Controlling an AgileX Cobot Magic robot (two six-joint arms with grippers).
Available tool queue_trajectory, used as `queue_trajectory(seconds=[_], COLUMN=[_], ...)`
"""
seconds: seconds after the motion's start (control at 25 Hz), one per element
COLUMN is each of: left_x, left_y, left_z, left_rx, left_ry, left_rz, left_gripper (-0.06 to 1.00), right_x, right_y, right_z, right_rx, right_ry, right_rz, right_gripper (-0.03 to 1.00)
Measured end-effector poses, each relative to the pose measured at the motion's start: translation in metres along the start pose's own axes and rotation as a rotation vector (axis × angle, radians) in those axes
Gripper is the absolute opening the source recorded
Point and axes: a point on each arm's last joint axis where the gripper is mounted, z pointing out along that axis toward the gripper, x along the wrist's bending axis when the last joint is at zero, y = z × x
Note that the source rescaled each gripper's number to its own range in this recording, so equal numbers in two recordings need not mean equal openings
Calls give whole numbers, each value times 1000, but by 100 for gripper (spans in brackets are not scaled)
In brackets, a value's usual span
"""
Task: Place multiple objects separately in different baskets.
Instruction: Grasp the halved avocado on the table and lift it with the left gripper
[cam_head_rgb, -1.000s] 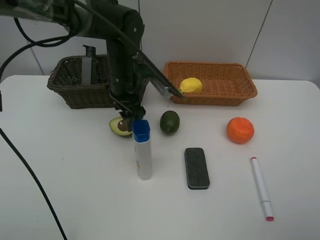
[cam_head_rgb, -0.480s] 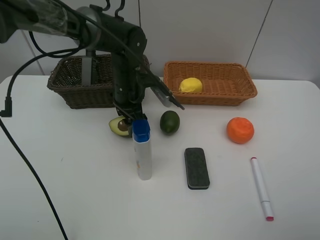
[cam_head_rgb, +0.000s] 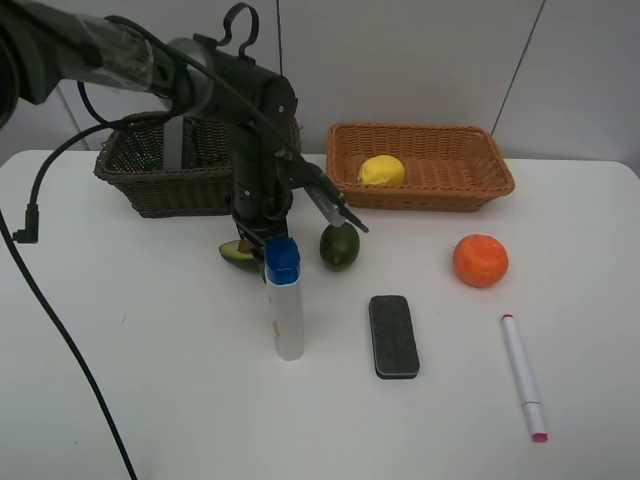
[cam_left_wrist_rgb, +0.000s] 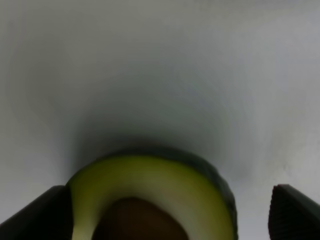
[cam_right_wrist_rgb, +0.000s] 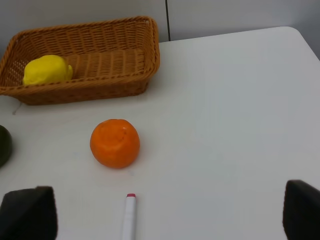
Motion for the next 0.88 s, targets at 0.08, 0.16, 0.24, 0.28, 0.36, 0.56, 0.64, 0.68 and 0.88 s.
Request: queue_trajectory(seconds=[0.08, 0.16, 0.24, 0.28, 0.36, 0.56, 0.64, 0.68, 0.88], left_x=[0, -1, -1, -1, 1, 4, 5, 5, 5], left_y=[0, 1, 1, 1, 0, -1, -1, -1, -1], left_z=[4, 8, 10, 12, 12, 11, 11, 11, 9], left_rx=[5, 12, 18, 22, 27, 43, 42, 42, 40], left_ry=[-3, -7, -9, -7, 4, 45, 52, 52, 53], left_rz=[1, 2, 3, 5, 7, -13, -22, -26, -68], left_gripper=[99, 99, 99, 99, 99, 62, 34, 30, 30], right_x=[0, 0, 0, 0, 0, 0, 0, 0, 0], right_y=[0, 0, 0, 0, 0, 0, 0, 0, 0], right_z=[0, 0, 0, 0, 0, 0, 0, 0, 0], right_rx=[0, 0, 0, 0, 0, 0, 0, 0, 0], right_ry=[0, 0, 0, 0, 0, 0, 0, 0, 0], right_rz=[0, 0, 0, 0, 0, 0, 0, 0, 0], right_gripper=[99, 99, 99, 99, 99, 99, 99, 99, 99])
